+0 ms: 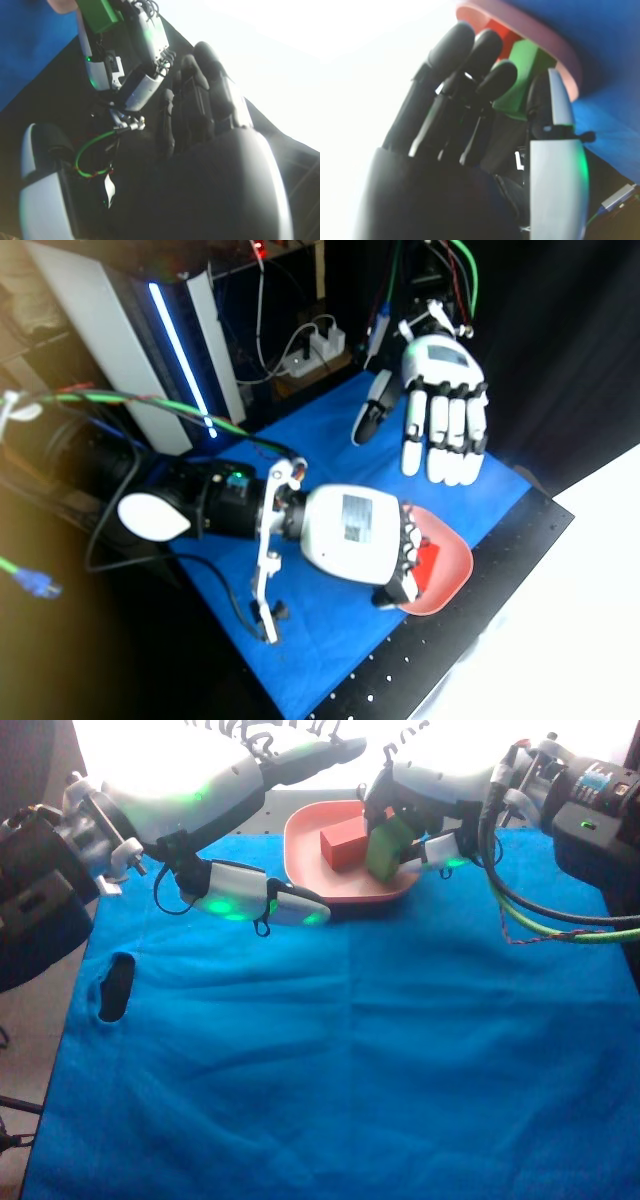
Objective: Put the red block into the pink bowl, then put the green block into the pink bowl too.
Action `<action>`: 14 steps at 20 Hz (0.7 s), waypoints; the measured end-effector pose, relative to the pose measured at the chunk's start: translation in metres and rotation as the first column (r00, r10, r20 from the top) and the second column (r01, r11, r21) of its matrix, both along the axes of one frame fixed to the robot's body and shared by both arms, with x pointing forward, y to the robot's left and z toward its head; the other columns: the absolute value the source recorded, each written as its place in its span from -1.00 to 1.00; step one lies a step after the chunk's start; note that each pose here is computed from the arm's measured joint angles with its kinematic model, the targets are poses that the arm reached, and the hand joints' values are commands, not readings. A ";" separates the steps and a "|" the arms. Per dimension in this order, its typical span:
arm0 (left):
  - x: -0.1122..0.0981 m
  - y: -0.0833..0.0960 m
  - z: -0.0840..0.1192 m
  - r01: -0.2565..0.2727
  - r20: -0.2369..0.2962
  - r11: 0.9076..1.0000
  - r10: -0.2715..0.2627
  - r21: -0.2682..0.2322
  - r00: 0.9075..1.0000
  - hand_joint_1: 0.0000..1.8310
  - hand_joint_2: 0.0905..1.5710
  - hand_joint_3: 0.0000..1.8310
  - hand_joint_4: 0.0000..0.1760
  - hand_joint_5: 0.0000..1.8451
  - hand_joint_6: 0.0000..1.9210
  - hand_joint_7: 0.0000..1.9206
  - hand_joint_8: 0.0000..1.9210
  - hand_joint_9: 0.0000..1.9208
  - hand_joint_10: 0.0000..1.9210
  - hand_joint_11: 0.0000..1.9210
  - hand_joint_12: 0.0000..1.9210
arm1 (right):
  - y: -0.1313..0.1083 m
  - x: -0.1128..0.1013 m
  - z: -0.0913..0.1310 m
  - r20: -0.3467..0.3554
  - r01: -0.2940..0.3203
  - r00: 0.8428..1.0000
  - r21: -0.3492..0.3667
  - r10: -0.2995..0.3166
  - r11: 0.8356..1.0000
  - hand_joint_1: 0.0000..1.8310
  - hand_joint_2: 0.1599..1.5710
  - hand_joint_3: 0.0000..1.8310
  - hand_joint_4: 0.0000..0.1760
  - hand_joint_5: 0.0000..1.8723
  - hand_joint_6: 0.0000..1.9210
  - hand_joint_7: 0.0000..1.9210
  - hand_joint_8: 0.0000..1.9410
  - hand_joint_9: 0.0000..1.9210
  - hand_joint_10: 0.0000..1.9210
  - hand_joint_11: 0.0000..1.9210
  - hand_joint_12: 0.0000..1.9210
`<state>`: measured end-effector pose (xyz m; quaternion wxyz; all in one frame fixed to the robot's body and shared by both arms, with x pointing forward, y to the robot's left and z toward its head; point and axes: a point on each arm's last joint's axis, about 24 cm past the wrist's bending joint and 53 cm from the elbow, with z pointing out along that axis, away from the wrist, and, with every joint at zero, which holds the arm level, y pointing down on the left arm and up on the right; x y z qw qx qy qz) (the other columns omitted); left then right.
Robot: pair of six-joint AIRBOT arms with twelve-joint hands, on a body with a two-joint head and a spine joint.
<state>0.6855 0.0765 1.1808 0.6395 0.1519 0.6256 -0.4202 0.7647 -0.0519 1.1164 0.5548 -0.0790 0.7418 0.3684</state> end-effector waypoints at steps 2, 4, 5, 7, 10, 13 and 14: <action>-0.002 0.000 0.001 0.004 0.003 1.000 -0.004 0.000 1.000 -0.27 0.00 -1.00 0.31 -0.83 -1.00 -0.78 -1.00 -0.80 -1.00 -1.00 -0.54 | 0.003 -0.001 -0.001 -0.001 -0.004 1.000 0.002 0.004 1.000 0.38 0.37 -1.00 -1.00 -0.03 -0.08 0.06 0.17 0.16 -0.03 0.00 0.47; -0.001 0.000 0.001 0.002 0.003 1.000 -0.002 0.001 1.000 -0.28 0.01 -1.00 0.20 -0.85 -1.00 -0.77 -1.00 -0.78 -1.00 -1.00 -0.47 | 0.003 -0.001 -0.001 -0.001 -0.005 1.000 0.002 0.005 1.000 0.38 0.36 -1.00 -1.00 -0.01 -0.13 0.09 0.13 0.18 -0.25 -0.04 0.38; -0.001 0.000 0.001 0.002 0.003 1.000 -0.002 0.000 1.000 -0.28 0.02 -1.00 0.17 -0.85 -1.00 -0.77 -1.00 -0.78 -1.00 -1.00 -0.46 | 0.003 -0.001 -0.001 -0.002 -0.005 1.000 0.002 0.005 1.000 0.38 0.36 -1.00 -1.00 -0.01 -0.13 0.09 0.13 0.19 -0.26 -0.04 0.37; -0.001 0.000 0.001 0.001 0.002 1.000 -0.001 -0.001 1.000 -0.26 -0.01 -1.00 0.41 -0.83 -1.00 -0.75 -1.00 -0.76 -0.99 -1.00 -0.48 | 0.003 -0.001 -0.001 -0.002 -0.005 1.000 0.002 0.005 1.000 0.39 0.33 -1.00 -1.00 0.01 -0.14 0.14 0.03 0.24 -0.47 -0.06 0.23; 0.000 0.002 0.001 -0.004 -0.002 1.000 0.004 -0.006 1.000 -0.25 -0.02 -1.00 0.35 -0.82 -1.00 -0.67 -0.99 -0.68 -0.99 -1.00 -0.36 | 0.003 -0.001 -0.002 -0.004 -0.004 1.000 -0.001 0.004 1.000 0.32 0.23 -1.00 -1.00 -0.13 -0.65 0.15 -0.31 0.28 -0.28 -0.01 0.49; 0.000 0.002 0.001 -0.004 -0.002 1.000 0.004 -0.006 1.000 -0.26 -0.03 -1.00 0.66 -0.85 -1.00 -0.63 -1.00 -0.65 -1.00 -1.00 -0.37 | 0.003 -0.001 -0.002 -0.004 -0.004 1.000 -0.001 0.004 1.000 0.16 0.18 -1.00 -1.00 -0.16 -1.00 0.19 -0.95 0.23 -0.73 -0.18 0.17; 0.000 0.002 0.001 -0.004 -0.003 1.000 0.004 -0.006 1.000 -0.25 -0.02 -1.00 0.64 -0.87 -1.00 -0.66 -1.00 -0.67 -1.00 -1.00 -0.39 | 0.003 -0.001 -0.002 -0.004 -0.003 1.000 -0.001 0.003 1.000 0.03 0.10 -1.00 -1.00 -0.24 -1.00 0.05 -0.99 0.15 -0.89 -0.26 0.08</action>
